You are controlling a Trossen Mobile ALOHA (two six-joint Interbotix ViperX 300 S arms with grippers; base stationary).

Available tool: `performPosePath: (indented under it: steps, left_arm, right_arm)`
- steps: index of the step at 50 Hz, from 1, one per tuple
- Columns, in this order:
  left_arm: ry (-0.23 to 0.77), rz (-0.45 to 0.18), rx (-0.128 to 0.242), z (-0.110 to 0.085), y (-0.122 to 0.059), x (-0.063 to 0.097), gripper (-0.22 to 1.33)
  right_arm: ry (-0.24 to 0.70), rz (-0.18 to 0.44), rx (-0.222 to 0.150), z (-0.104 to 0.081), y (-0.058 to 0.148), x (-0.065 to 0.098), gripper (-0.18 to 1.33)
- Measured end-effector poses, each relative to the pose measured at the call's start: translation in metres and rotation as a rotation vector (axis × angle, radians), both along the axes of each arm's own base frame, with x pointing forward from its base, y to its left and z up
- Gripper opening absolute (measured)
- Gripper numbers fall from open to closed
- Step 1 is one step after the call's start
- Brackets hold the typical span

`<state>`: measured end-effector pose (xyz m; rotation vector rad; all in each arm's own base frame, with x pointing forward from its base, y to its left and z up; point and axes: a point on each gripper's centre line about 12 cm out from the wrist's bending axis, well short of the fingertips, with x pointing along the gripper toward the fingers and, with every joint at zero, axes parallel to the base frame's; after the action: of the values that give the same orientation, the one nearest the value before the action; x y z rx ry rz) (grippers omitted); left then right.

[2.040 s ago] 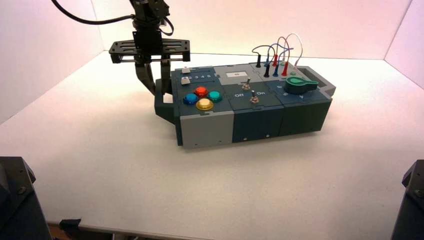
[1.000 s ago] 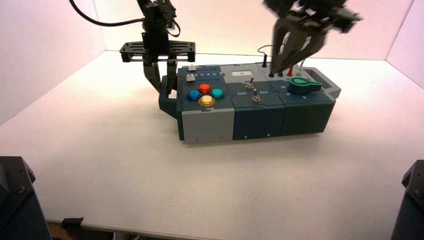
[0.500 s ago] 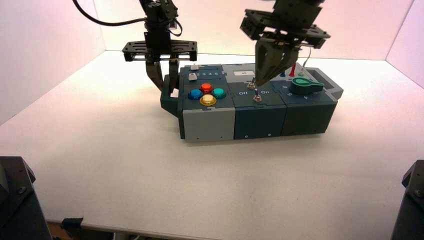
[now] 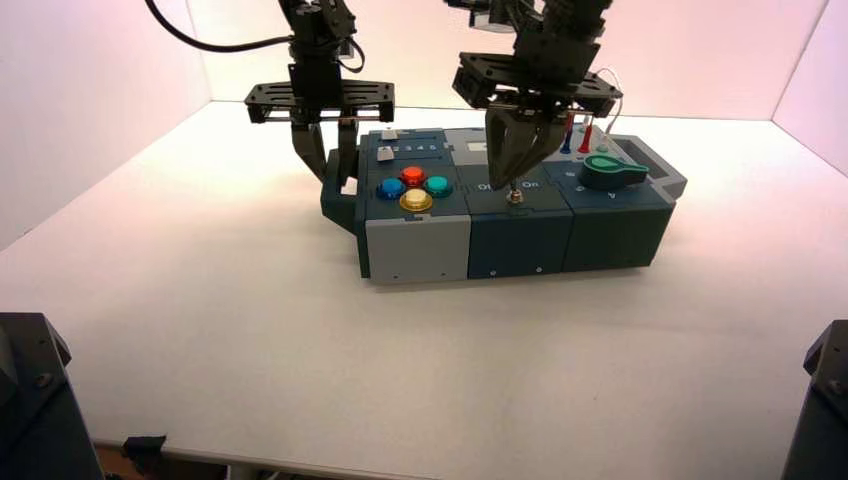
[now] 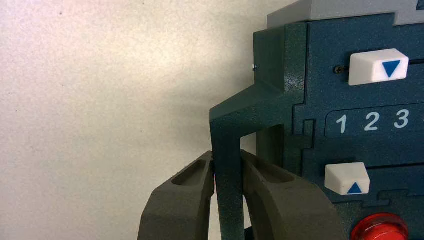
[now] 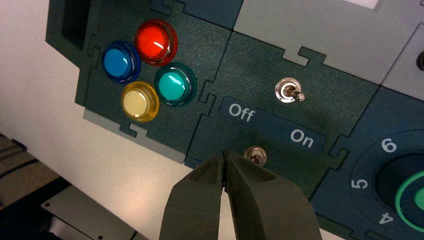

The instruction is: Flip the bottom switch on with the right gripper.

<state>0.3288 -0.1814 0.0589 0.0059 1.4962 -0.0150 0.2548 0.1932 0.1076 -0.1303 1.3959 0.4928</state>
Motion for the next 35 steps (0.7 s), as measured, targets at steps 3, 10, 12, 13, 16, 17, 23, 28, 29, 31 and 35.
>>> performPosePath:
  steps: [3, 10, 12, 13, 16, 17, 23, 28, 29, 31, 35]
  left_arm:
    - [0.0, 0.0, 0.0, 0.0, 0.0, 0.0, 0.5]
    - [0.001, 0.0, 0.001, -0.001, 0.0, 0.0, 0.5]
    - [0.001, 0.002, 0.001, -0.001, 0.0, 0.0, 0.5]
    - [0.001, 0.002, 0.001, -0.001, 0.0, 0.0, 0.5]
    - [0.001, 0.0, 0.001, -0.001, 0.0, 0.0, 0.5]
    - [0.001, 0.0, 0.001, -0.001, 0.0, 0.0, 0.5]
    - [0.003, 0.002, 0.001, -0.001, 0.0, 0.0, 0.5]
    - [0.003, 0.001, 0.001, -0.002, 0.0, 0.0, 0.5]
    - [0.003, 0.001, 0.001, -0.002, 0.0, 0.0, 0.5]
    - [0.003, 0.001, 0.0, -0.003, 0.0, 0.0, 0.5]
    - [0.0, 0.003, -0.005, -0.002, -0.002, 0.001, 0.5]
  right_arm:
    - [-0.002, -0.001, -0.001, -0.001, 0.0, 0.001, -0.14]
    - [0.006, -0.005, -0.015, -0.006, -0.002, 0.003, -0.15]
    - [0.003, -0.003, -0.016, -0.006, -0.002, 0.004, -0.14]
    - [0.007, -0.006, -0.017, -0.006, -0.002, 0.004, -0.14]
    - [0.007, -0.001, -0.022, -0.008, -0.002, 0.004, -0.15]
    - [0.007, -0.001, -0.022, -0.008, -0.003, 0.004, -0.15]
    - [0.006, 0.001, -0.029, -0.009, -0.004, 0.004, -0.15]
    - [0.001, -0.001, -0.031, -0.008, -0.006, 0.006, -0.15]
    - [0.001, -0.005, -0.032, -0.008, -0.007, 0.007, -0.15]
    - [0.002, -0.006, -0.033, -0.008, -0.008, 0.007, -0.15]
    - [0.001, -0.009, -0.04, -0.008, -0.011, 0.009, -0.15]
